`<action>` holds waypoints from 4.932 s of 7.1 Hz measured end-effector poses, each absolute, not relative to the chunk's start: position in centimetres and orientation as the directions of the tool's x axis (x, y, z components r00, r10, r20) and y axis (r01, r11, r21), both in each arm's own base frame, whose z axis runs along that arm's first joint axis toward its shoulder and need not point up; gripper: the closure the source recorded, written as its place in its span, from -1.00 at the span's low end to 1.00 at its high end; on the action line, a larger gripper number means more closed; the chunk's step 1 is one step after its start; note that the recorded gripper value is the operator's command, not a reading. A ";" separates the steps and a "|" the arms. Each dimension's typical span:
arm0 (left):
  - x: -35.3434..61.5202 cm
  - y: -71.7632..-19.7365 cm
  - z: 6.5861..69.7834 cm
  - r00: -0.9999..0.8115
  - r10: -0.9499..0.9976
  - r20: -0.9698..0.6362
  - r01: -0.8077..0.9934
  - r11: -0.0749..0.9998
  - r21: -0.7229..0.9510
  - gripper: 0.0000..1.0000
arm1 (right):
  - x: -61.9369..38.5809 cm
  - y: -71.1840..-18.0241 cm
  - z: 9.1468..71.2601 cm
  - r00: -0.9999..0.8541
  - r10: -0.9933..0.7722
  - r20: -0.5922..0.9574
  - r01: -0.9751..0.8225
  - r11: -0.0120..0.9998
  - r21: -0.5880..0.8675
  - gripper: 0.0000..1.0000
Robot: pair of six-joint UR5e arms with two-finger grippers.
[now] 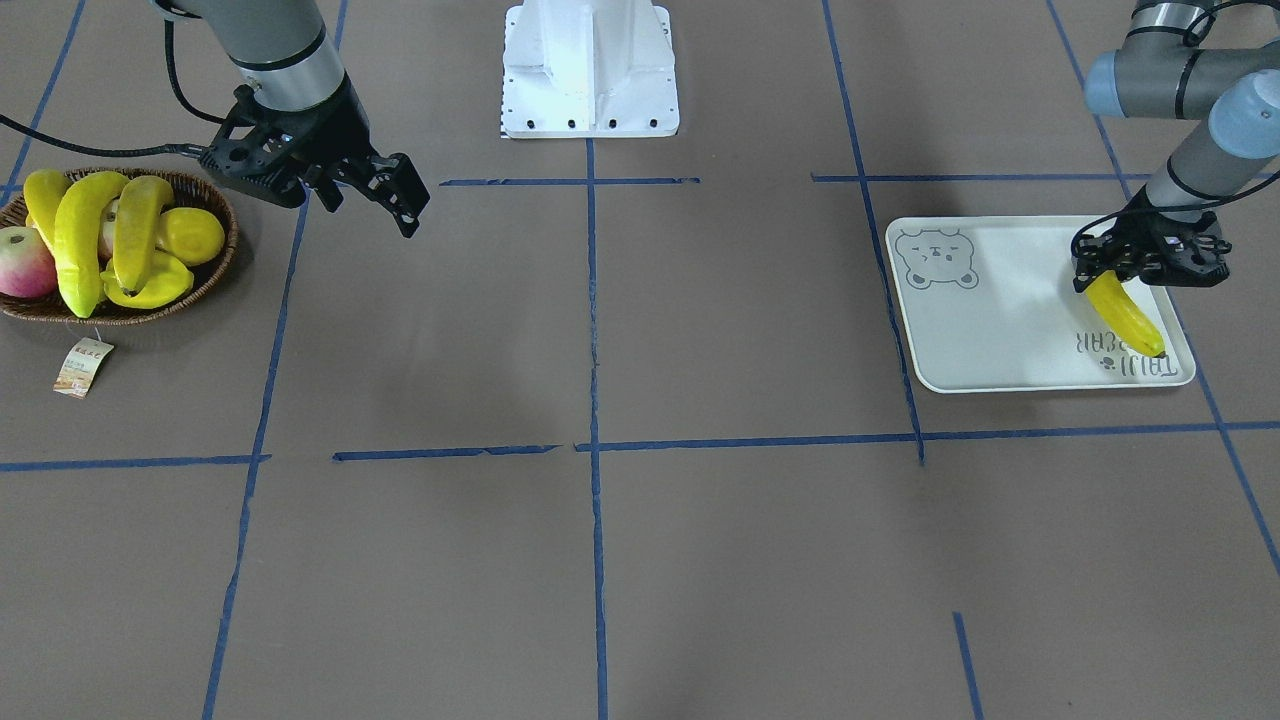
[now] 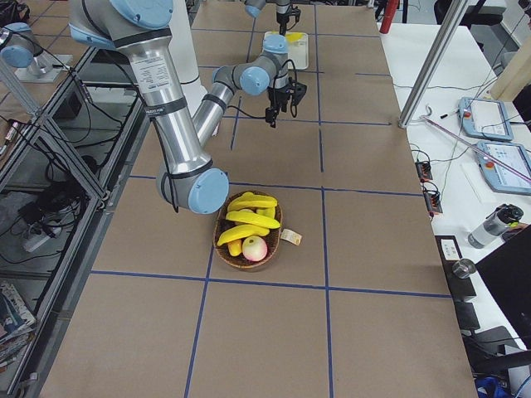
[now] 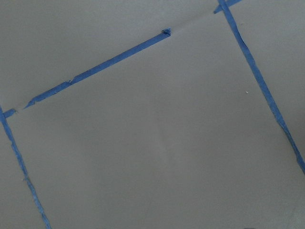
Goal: Transfer all bananas from basket to plate
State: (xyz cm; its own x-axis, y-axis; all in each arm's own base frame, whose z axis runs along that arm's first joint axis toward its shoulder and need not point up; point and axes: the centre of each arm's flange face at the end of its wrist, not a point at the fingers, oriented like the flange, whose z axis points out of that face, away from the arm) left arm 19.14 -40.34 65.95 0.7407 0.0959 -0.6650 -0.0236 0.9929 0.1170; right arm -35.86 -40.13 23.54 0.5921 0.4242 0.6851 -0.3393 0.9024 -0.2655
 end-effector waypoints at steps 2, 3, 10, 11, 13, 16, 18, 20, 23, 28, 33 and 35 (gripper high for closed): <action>17.7 -41.0 65.6 0.730 0.103 -0.676 -0.019 0.991 0.131 -1.00 | -35.8 -40.1 23.4 0.590 0.422 0.688 -0.338 0.903 -0.264 -1.00; 16.1 -41.5 64.8 0.702 0.101 -0.705 -0.012 0.992 0.129 -1.00 | -35.7 -40.1 23.3 0.588 0.419 0.691 -0.335 0.905 -0.264 -1.00; 13.5 -43.3 59.6 0.619 0.130 -0.775 0.025 0.983 0.184 -1.00 | -23.4 -33.3 36.1 0.790 0.067 0.609 -0.079 0.997 -0.008 -1.00; 13.6 -43.3 59.5 0.618 0.132 -0.775 0.024 0.982 0.186 -1.00 | -22.9 -33.3 39.1 0.808 0.048 0.588 -0.077 0.997 0.024 -1.00; 13.6 -43.3 59.4 0.615 0.135 -0.777 0.023 0.982 0.189 -1.00 | -22.8 -32.8 46.2 0.815 0.016 0.580 -0.074 0.994 0.076 -1.00; 13.6 -43.2 59.6 0.615 0.134 -0.777 0.022 0.982 0.187 -1.00 | -24.3 -29.9 49.4 0.833 -0.052 0.550 -0.007 0.995 0.103 -0.96; 13.6 -43.2 59.6 0.616 0.134 -0.776 0.022 0.982 0.187 -1.00 | -24.6 -28.3 50.4 0.856 -0.084 0.511 0.026 0.992 0.120 -0.34; 13.6 -43.2 59.7 0.617 0.132 -0.776 0.022 0.982 0.185 -1.00 | -24.8 -27.8 50.8 0.866 -0.097 0.490 0.041 0.991 0.125 0.72; 13.6 -43.2 60.0 0.618 0.129 -0.775 0.021 0.983 0.181 -1.00 | -24.8 -27.7 50.8 0.867 -0.100 0.488 0.043 0.991 0.126 0.99; 13.9 -43.4 59.6 0.614 0.129 -0.778 0.023 0.983 0.181 -1.00 | -20.9 -28.8 42.2 0.786 -0.022 0.618 -0.020 0.998 0.062 0.94; 17.9 -46.6 52.0 0.509 0.186 -0.841 0.044 0.969 0.242 -1.00 | -33.5 -35.9 30.0 0.542 0.199 0.816 -0.220 0.971 -0.090 0.91; 22.5 -48.0 44.6 0.367 0.141 -0.920 0.077 0.980 0.182 -1.00 | -37.9 -35.8 26.3 0.362 0.226 0.905 -0.267 0.955 -0.131 0.91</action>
State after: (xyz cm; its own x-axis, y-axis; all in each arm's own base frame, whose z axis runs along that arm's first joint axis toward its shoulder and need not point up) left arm 22.53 -48.04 44.61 0.3667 0.1414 -0.9195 0.0773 0.9803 0.1816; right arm -37.89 -35.78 26.33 0.3620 0.2255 0.9045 -0.2667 0.9548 -0.1314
